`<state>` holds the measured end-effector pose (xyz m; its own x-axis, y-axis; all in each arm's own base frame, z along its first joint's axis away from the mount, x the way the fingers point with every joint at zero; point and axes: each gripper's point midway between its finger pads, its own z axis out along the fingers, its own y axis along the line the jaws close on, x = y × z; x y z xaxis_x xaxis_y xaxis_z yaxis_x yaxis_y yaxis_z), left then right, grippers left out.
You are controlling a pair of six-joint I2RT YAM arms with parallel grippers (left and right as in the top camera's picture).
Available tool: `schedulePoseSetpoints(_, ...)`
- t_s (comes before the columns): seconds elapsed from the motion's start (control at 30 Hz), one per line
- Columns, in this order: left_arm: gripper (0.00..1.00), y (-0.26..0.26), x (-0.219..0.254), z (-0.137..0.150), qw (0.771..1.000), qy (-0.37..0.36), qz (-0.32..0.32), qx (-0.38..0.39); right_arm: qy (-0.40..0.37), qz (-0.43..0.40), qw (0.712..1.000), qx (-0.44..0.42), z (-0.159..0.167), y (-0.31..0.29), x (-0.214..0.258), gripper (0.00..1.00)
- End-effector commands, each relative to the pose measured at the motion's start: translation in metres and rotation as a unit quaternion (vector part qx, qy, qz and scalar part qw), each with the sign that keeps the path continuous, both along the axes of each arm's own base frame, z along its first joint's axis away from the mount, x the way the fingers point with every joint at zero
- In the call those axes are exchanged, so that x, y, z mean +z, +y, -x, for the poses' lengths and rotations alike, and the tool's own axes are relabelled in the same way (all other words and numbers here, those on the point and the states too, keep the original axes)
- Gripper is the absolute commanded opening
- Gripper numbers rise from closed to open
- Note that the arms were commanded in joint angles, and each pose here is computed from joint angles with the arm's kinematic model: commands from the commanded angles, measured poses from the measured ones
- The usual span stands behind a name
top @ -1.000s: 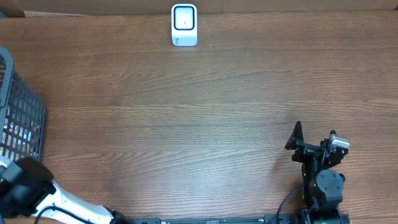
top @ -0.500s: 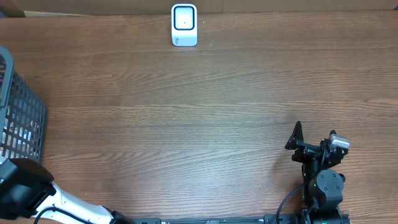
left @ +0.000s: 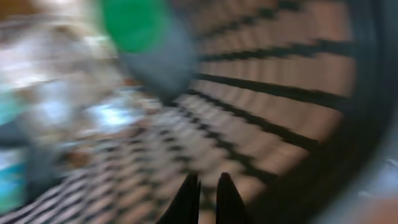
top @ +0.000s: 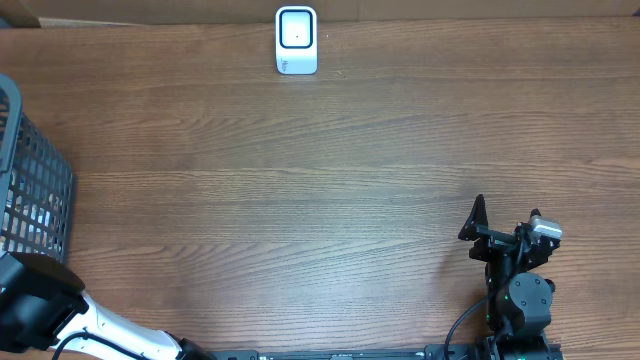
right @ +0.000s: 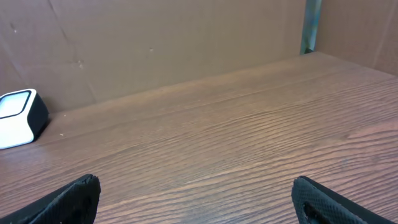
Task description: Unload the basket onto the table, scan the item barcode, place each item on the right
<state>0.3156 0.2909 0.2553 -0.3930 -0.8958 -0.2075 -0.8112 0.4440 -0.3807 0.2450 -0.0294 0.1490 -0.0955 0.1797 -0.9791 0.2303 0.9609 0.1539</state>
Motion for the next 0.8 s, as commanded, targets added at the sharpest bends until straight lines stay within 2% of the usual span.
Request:
schedulePoseSetpoints(0.0,0.04,-0.048,0.053,-0.049,0.968,-0.199,0.099,-0.112,-0.008,-0.001,1.000,-0.003,0.000,-0.001,0.006,1.00)
schedulePoseSetpoints(0.1,0.04,-0.062,0.089,-0.062,0.941,-0.279,0.126,-0.141,-0.008,-0.001,1.000,-0.003,0.000,-0.001,0.006,1.00)
schedulePoseSetpoints(0.23,0.04,-0.074,0.119,-0.065,0.920,-0.328,0.150,-0.154,-0.008,-0.001,1.000,-0.003,0.000,-0.001,0.006,1.00)
schedulePoseSetpoints(0.43,0.04,-0.109,0.158,-0.060,0.861,-0.393,0.269,-0.180,-0.008,-0.001,1.000,-0.003,0.000,-0.001,0.006,1.00)
schedulePoseSetpoints(0.57,0.04,-0.131,0.154,-0.057,0.859,-0.361,0.325,-0.164,-0.008,-0.002,1.000,-0.003,0.000,-0.001,0.006,1.00)
schedulePoseSetpoints(0.77,0.04,-0.166,0.138,-0.072,0.873,-0.309,0.327,-0.188,-0.008,-0.002,1.000,-0.003,0.000,-0.001,0.006,1.00)
